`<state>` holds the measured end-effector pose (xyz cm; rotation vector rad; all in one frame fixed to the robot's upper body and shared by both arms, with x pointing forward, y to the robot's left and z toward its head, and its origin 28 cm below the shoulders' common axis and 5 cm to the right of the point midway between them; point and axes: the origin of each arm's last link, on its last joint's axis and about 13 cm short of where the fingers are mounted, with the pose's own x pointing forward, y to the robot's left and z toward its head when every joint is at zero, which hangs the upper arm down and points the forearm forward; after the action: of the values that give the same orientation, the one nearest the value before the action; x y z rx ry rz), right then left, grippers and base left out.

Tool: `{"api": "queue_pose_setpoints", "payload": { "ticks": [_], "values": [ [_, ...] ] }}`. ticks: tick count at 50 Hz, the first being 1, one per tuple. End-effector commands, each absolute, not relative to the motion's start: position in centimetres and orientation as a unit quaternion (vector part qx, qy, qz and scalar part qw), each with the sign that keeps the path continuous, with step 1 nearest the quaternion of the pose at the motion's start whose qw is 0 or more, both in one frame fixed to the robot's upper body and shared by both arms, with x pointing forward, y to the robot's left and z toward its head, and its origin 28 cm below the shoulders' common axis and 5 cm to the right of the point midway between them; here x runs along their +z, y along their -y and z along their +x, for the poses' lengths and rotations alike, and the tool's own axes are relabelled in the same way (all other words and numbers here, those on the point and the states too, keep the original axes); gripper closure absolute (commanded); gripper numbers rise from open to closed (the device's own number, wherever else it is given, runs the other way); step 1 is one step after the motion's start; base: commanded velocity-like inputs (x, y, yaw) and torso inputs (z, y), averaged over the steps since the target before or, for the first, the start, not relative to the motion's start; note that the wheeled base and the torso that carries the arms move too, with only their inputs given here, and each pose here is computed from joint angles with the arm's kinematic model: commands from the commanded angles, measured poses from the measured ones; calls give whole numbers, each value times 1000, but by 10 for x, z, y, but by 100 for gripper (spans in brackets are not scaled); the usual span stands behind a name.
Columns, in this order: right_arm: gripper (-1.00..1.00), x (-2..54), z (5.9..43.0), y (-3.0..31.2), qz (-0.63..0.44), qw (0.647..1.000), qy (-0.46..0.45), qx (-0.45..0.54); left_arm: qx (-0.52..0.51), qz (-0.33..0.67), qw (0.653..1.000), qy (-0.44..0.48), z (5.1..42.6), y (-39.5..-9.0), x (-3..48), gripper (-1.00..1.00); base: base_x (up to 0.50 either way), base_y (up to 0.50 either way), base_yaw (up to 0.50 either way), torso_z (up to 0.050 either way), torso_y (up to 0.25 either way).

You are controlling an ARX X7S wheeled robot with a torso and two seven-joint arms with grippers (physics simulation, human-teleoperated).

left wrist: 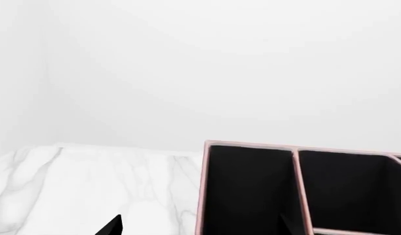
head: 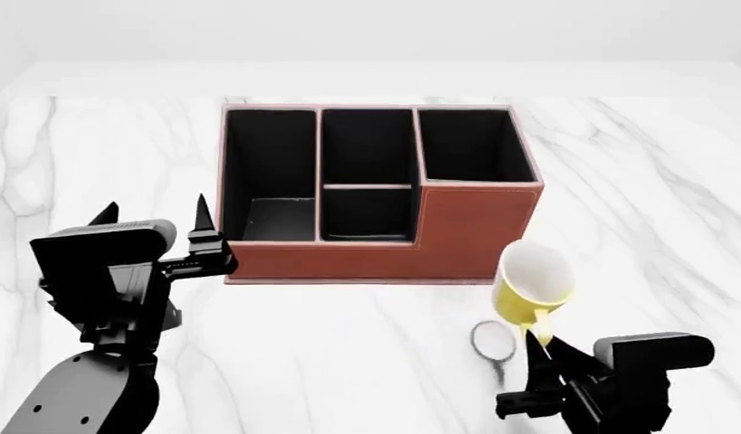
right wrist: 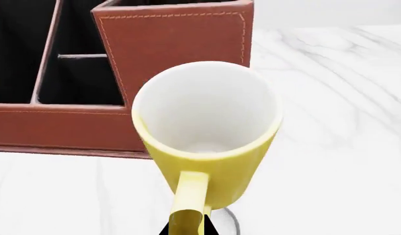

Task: Pick up the yellow and white mug and place it to the right of the caddy.

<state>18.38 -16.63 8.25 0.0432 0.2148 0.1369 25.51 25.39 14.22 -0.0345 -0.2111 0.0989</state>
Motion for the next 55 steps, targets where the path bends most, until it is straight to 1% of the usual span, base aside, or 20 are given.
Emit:
{"api": "queue_pose_setpoints", "payload": {
  "ticks": [1, 16, 36, 43, 55],
  "values": [
    [100, 90, 190, 177, 21, 995, -90, 40, 47, -19, 993, 105, 255, -254, 142, -100, 0, 0, 0, 0, 0],
    [100, 99, 196, 190, 19, 996, -89, 10, 47, -17, 993, 105, 254, -253, 142, -100, 0, 0, 0, 0, 1],
    [100, 97, 209, 201, 29, 995, -92, -20, 49, -16, 993, 105, 256, -253, 142, -100, 0, 0, 0, 0, 1],
    [100, 99, 218, 203, 27, 995, -93, -28, 49, -17, 993, 104, 256, -253, 142, -100, 0, 0, 0, 0, 0],
    [100, 94, 244, 203, 19, 994, -106, -35, 48, -17, 993, 104, 257, -253, 141, -100, 0, 0, 0, 0, 1]
  ]
}}
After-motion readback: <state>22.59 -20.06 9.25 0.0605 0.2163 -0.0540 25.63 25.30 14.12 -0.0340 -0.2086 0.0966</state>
